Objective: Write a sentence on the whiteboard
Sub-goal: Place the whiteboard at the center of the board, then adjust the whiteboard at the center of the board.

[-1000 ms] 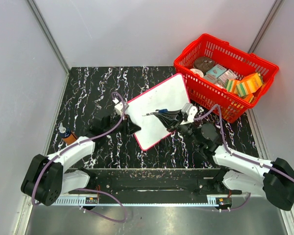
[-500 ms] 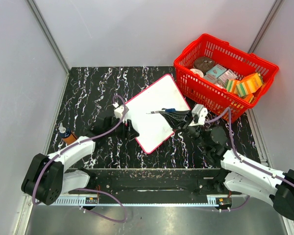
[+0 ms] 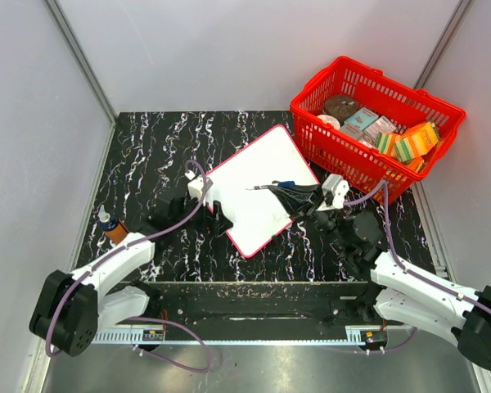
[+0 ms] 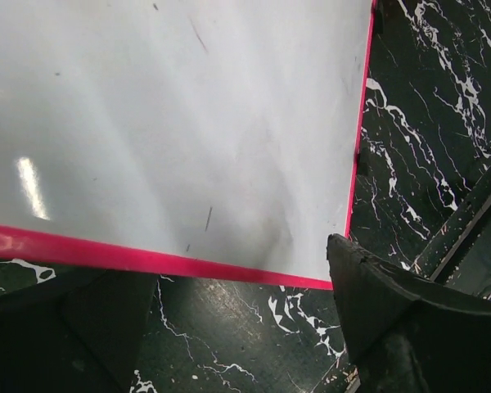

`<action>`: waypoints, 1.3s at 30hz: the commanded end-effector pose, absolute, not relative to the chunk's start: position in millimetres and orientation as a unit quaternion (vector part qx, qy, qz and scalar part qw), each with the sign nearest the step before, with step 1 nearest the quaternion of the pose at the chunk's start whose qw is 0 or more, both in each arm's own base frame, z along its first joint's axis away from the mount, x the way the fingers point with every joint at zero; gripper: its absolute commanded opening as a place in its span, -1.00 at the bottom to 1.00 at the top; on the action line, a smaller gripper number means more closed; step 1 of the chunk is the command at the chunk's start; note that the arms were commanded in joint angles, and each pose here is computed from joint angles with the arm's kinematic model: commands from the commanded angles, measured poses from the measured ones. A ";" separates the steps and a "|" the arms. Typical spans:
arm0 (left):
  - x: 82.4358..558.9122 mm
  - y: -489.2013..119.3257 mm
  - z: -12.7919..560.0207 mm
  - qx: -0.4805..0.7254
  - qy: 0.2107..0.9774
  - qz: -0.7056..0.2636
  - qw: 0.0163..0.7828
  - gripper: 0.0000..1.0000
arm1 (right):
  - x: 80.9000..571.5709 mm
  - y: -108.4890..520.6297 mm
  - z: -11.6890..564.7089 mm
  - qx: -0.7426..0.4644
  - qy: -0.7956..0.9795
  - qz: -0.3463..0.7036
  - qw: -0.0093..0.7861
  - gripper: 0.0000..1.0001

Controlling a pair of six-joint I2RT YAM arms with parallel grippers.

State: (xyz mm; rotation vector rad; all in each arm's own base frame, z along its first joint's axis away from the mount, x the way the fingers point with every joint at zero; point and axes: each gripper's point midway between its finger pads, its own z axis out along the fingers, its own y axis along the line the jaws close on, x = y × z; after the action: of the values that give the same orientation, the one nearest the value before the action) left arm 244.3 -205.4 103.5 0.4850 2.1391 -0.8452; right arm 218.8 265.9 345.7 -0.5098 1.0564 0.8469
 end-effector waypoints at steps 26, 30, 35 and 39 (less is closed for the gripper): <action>226.5 -121.3 203.8 0.005 0.862 -0.190 0.470 0.98 | 207.5 253.8 367.7 -0.223 0.463 0.392 0.764 -1.00; 240.6 -113.9 231.1 0.007 0.865 -0.151 0.479 0.98 | 207.0 254.4 368.4 -0.227 0.465 0.391 0.761 -1.00; 262.5 -128.5 279.6 0.060 0.851 -0.150 0.500 0.98 | 202.9 250.4 373.1 -0.229 0.468 0.392 0.759 -1.00; 285.2 -145.1 299.3 0.104 0.848 -0.148 0.498 0.98 | 201.5 246.0 371.0 -0.238 0.472 0.376 0.761 -1.00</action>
State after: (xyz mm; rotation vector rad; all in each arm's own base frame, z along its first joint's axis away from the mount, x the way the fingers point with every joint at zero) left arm 269.6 -136.5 273.6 0.1252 2.0931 -0.3902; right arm 207.2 253.1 347.7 -0.5252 1.0760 0.8353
